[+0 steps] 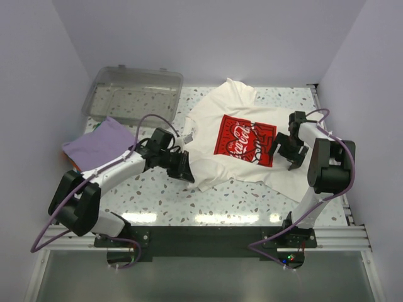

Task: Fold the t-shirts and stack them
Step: Flatten the tshirt out

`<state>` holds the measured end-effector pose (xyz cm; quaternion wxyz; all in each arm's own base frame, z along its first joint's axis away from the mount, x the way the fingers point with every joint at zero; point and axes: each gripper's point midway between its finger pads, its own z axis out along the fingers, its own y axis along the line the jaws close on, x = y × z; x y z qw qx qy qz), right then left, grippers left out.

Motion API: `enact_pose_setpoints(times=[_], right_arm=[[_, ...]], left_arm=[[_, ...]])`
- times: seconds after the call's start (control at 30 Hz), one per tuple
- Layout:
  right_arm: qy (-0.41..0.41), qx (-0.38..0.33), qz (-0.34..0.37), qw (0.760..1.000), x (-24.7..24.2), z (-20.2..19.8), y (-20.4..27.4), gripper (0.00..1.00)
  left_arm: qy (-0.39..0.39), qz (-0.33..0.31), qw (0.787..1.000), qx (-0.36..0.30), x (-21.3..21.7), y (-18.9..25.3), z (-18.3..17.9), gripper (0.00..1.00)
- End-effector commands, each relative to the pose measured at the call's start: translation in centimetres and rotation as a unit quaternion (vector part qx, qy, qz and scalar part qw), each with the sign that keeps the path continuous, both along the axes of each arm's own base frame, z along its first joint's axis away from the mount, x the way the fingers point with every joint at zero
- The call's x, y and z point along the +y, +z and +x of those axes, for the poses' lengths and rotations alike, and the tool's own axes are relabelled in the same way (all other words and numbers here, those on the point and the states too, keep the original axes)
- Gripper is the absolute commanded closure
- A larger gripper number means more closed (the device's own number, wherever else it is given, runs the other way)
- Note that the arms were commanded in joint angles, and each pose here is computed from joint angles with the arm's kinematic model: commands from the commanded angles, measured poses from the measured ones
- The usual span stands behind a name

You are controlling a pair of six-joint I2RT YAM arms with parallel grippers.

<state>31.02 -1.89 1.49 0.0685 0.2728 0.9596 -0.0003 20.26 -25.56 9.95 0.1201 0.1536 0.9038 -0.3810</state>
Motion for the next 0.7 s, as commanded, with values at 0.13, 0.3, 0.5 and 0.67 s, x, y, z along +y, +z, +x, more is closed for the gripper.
enact_pose_setpoints(times=[0.13, 0.3, 0.5, 0.67], right_arm=[[0.007, -0.004, 0.001, 1.000, 0.0, 0.3, 0.2, 0.05], [0.007, -0.003, 0.005, 1.000, 0.2, 0.3, 0.1, 0.05], [0.009, -0.001, -0.001, 1.000, 0.0, 0.2, 0.2, 0.05], [0.007, -0.002, 0.000, 1.000, -0.1, 0.3, 0.2, 0.05]], left_arm=[[0.091, -0.052, 0.990, 0.099, 4.6, -0.8, 0.8, 0.70], [0.166, -0.037, 0.982, 0.079, 7.5, -2.6, 5.2, 0.53], [0.156, -0.035, 0.987, 0.028, 7.7, -1.4, 6.9, 0.48], [0.089, -0.017, 0.994, 0.055, 6.5, -1.4, 2.8, 0.38]])
